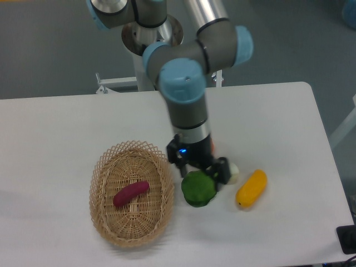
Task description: Place the sweet potato in the basket
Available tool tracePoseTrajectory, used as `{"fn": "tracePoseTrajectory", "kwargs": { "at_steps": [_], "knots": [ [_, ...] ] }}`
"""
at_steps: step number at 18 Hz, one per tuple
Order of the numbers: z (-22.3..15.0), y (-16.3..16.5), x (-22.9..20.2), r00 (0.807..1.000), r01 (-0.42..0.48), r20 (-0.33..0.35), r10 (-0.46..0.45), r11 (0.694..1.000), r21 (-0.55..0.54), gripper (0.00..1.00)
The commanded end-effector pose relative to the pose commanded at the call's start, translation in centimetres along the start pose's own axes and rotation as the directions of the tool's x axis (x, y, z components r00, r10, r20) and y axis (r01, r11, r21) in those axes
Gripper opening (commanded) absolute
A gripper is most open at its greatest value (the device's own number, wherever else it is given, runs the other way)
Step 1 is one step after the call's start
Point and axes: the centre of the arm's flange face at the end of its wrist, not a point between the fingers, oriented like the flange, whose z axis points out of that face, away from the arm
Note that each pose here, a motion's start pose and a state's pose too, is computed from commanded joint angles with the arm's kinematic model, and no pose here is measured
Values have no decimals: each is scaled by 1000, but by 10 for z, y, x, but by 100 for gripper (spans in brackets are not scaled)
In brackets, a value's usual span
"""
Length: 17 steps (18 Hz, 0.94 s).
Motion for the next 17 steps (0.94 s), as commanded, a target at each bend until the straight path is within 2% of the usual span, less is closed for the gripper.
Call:
{"fn": "tracePoseTrajectory", "kwargs": {
  "at_steps": [7, 17],
  "knots": [
    [-25, 59, -29, 996, -59, -64, 60, 998, 14, 100],
    [-38, 69, -36, 995, -66, -76, 66, 998, 6, 100]
  ]
}}
